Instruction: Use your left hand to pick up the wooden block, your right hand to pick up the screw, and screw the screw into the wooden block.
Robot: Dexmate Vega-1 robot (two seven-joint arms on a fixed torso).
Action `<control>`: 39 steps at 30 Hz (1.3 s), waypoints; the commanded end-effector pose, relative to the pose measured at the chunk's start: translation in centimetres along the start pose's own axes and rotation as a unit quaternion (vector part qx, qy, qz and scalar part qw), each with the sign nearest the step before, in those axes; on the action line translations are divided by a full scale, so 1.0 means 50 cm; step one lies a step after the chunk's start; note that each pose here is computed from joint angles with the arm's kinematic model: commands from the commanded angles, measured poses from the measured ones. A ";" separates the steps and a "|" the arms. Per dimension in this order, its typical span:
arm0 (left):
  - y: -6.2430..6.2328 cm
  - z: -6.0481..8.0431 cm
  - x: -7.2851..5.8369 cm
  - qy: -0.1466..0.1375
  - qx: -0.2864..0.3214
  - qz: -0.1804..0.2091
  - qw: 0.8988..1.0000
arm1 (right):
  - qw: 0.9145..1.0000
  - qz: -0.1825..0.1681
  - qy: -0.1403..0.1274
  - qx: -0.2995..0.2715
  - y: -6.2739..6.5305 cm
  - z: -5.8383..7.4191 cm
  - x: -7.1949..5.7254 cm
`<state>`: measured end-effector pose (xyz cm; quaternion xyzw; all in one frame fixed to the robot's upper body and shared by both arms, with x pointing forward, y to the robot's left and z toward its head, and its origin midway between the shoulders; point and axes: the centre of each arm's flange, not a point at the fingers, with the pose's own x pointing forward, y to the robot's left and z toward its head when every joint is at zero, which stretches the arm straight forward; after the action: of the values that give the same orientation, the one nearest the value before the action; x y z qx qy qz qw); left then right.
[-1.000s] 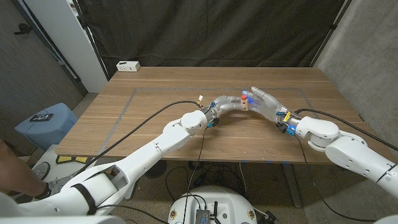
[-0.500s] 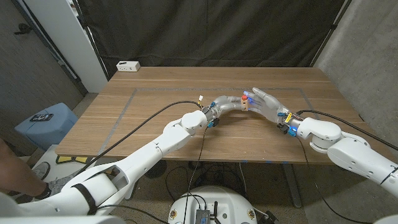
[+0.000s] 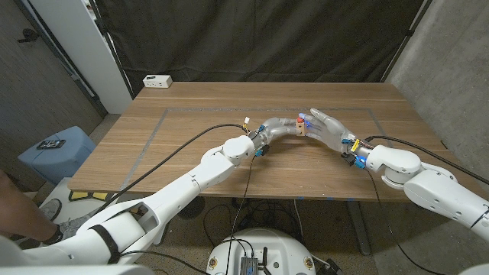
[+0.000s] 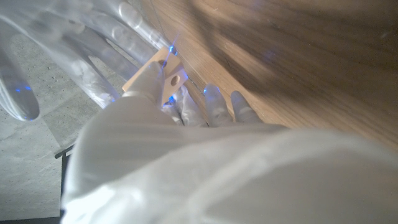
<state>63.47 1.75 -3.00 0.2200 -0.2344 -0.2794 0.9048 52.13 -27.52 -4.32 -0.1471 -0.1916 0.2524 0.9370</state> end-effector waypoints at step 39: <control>-0.002 -0.003 -0.002 -0.001 0.000 -0.002 1.000 | 0.999 -0.026 -0.030 0.012 -0.006 0.012 -0.016</control>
<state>63.51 1.80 -3.12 0.2179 -0.2345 -0.2811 0.9047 51.13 -27.47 -3.88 -0.1263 -0.2183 0.2477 0.9354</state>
